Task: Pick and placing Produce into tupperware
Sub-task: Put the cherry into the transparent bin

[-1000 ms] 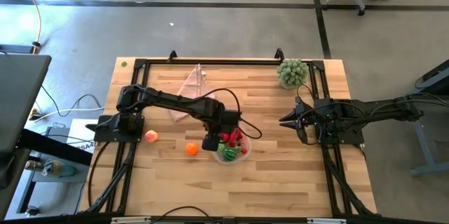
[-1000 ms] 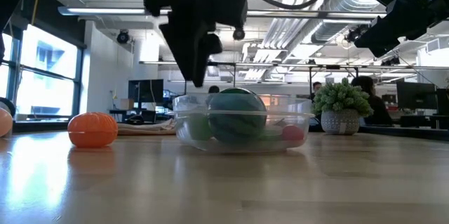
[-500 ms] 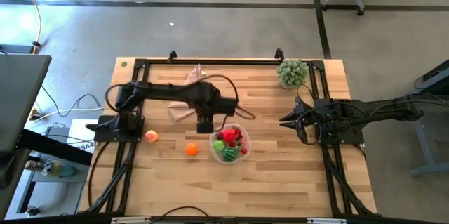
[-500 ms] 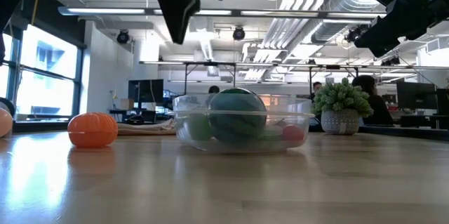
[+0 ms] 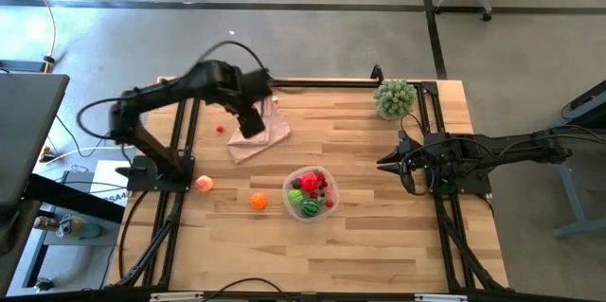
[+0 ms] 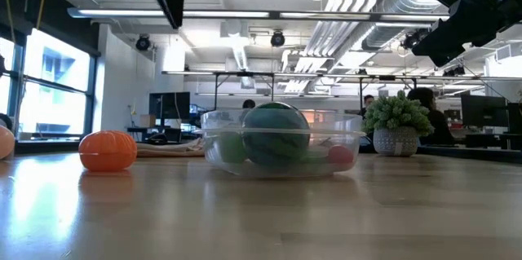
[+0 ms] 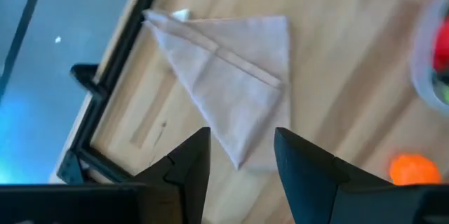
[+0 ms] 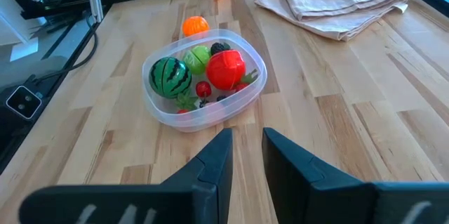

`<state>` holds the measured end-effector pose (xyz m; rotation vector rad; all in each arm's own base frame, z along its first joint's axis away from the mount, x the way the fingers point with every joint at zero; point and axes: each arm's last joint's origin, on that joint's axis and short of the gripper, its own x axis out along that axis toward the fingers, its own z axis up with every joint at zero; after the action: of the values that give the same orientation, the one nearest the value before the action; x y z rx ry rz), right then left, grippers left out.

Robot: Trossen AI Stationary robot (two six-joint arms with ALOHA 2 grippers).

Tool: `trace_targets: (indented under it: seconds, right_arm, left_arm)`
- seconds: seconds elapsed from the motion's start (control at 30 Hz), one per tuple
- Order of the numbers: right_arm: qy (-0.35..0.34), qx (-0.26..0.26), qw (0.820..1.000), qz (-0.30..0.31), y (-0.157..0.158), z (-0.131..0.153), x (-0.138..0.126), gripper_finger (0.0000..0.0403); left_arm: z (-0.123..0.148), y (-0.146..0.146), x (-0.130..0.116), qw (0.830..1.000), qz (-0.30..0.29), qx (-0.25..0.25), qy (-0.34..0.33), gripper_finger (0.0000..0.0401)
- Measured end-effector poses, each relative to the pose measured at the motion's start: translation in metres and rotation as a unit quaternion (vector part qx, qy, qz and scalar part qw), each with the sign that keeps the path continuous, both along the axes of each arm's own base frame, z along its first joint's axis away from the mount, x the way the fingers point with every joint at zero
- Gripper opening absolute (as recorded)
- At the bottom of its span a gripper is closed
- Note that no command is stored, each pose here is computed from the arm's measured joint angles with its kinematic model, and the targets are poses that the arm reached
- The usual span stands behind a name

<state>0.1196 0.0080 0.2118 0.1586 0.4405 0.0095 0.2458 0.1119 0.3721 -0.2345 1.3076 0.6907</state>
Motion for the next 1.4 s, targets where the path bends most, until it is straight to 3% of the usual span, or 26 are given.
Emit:
trace_targets:
  seconds: [0.13,0.37,0.53,0.73,1.1,1.4]
  right_arm:
    - [0.000,0.000,1.000,0.000,0.000,0.000,0.000,0.0068]
    - [0.000,0.000,1.000,0.000,0.000,0.000,0.000,0.0068]
    - [0.000,0.000,1.000,0.000,0.000,0.000,0.000,0.0068]
    - [0.000,0.000,1.000,0.000,0.000,0.000,0.000,0.0068]
    - [0.000,0.000,1.000,0.000,0.000,0.000,0.000,0.0068]
    - [0.000,0.000,1.000,0.000,0.000,0.000,0.000,0.0068]
  left_arm:
    - [-0.014,0.022,-0.029,0.998,0.065,-0.002,-0.012,0.0147]
    - [-0.069,0.064,-0.069,0.982,0.173,-0.070,0.014,0.0145]
    - [-0.103,0.082,-0.090,0.972,0.201,-0.118,0.006,0.0145]
    - [-0.136,0.092,-0.116,0.955,0.261,-0.141,0.013,0.0145]
    - [-0.169,0.088,-0.119,0.952,0.255,-0.170,0.022,0.0145]
    - [-0.188,0.084,-0.121,0.945,0.282,-0.165,0.006,0.0145]
